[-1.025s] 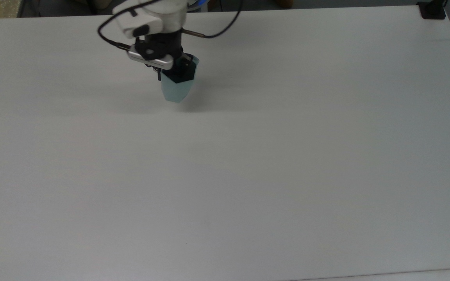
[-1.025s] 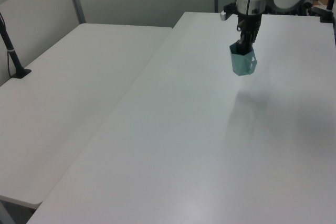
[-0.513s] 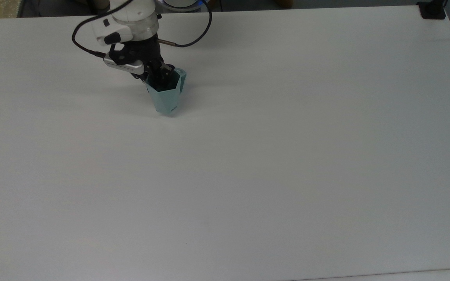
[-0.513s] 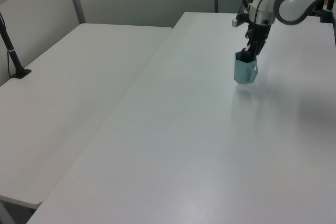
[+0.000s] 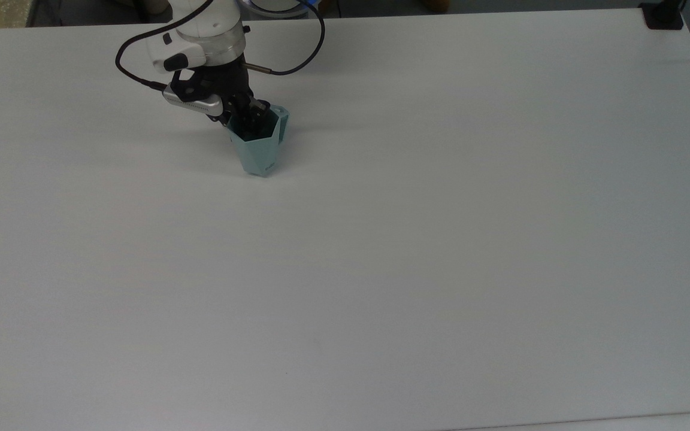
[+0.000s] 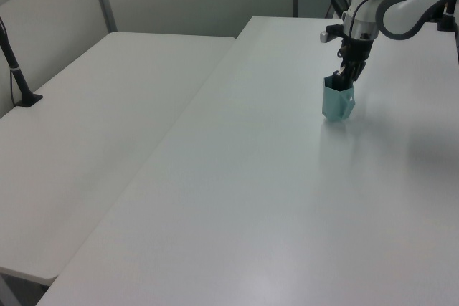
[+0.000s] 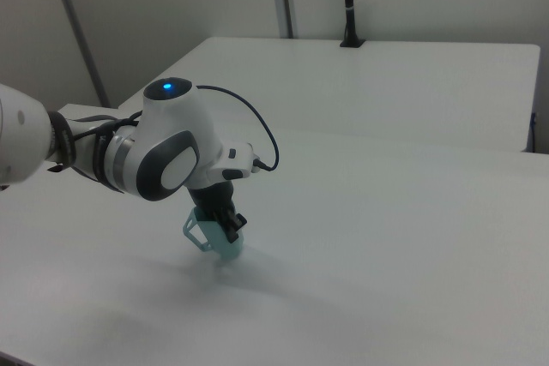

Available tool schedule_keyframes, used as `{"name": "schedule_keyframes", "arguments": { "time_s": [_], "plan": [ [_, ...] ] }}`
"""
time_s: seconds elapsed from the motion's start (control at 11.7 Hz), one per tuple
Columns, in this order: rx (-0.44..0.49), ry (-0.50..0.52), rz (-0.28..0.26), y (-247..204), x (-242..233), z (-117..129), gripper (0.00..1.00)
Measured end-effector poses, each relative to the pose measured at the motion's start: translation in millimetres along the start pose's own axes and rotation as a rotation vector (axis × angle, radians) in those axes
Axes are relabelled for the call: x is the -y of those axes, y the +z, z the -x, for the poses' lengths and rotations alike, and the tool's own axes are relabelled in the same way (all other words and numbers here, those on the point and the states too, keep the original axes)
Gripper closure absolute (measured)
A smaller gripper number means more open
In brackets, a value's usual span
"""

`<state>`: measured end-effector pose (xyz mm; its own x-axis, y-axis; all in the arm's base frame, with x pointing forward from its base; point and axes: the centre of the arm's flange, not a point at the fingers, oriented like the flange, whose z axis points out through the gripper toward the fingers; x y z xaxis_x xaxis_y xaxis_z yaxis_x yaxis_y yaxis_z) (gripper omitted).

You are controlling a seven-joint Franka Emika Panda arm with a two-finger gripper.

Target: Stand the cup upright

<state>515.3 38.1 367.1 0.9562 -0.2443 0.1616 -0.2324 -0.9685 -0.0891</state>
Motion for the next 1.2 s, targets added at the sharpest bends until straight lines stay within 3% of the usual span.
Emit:
{"name": "schedule_keyframes", "arguments": {
  "time_s": [0.34, 0.51, 0.85, 1.03, 1.2],
  "plan": [
    [0.017, 0.0, 0.009, 9.4, -0.5, 1.7, 0.89],
    [0.031, 0.053, -0.029, 10.1, -0.8, 1.9, 0.86],
    [0.08, 0.067, -0.04, -2.9, 2.7, -2.5, 0.31],
    [0.061, 0.063, -0.052, -21.4, 6.8, -12.3, 0.22],
    [0.037, 0.058, -0.07, -52.2, 11.1, -26.2, 0.01]
  ]
}}
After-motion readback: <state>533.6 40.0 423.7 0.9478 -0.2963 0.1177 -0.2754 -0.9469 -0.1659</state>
